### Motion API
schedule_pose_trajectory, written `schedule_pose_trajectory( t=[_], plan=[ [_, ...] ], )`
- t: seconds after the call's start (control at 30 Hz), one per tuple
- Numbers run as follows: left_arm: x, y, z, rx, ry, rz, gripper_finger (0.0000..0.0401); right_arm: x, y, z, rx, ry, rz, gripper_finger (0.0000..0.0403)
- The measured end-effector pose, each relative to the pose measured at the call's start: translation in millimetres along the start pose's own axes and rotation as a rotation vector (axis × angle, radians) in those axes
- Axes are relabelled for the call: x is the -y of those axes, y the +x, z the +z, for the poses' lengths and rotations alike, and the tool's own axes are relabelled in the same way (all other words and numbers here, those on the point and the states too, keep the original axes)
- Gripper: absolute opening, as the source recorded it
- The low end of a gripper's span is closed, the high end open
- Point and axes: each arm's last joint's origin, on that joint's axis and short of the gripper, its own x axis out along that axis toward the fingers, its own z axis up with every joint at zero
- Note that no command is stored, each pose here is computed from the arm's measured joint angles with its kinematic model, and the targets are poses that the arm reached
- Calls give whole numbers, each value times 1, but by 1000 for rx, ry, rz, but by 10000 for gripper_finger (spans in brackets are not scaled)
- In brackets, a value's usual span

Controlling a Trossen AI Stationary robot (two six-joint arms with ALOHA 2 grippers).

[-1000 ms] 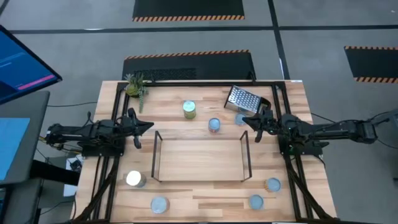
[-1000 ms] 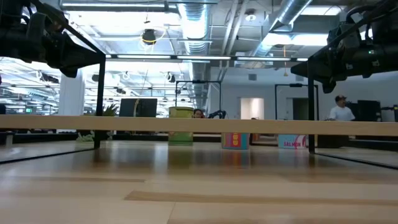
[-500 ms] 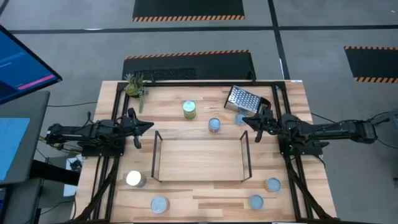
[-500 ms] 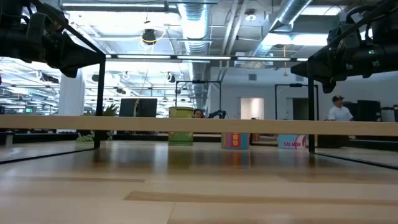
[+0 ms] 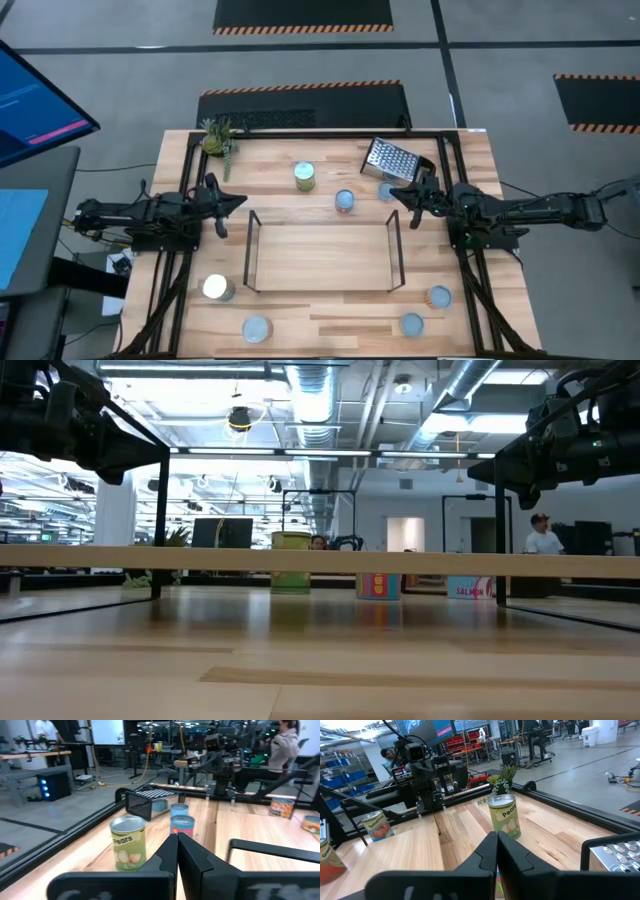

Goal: Pick and place cans onto a shelf
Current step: Put the canned pears on the shelf

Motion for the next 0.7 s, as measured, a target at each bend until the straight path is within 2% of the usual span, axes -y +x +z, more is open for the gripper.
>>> schedule_pose_trajectory(
  t=[0.17,0.4,0.57,0.7],
  plan=[
    [0,0,2,28,-64,3,0,0,0,0,0,0,1,33],
    [0,0,3,41,-68,6,0,0,0,0,0,4,0,33],
    [-1,0,2,24,-25,28,0,0,0,0,2,20,-2,33],
    [-1,0,1,10,-80,30,0,2,0,2,12,34,-29,33]
  ],
)
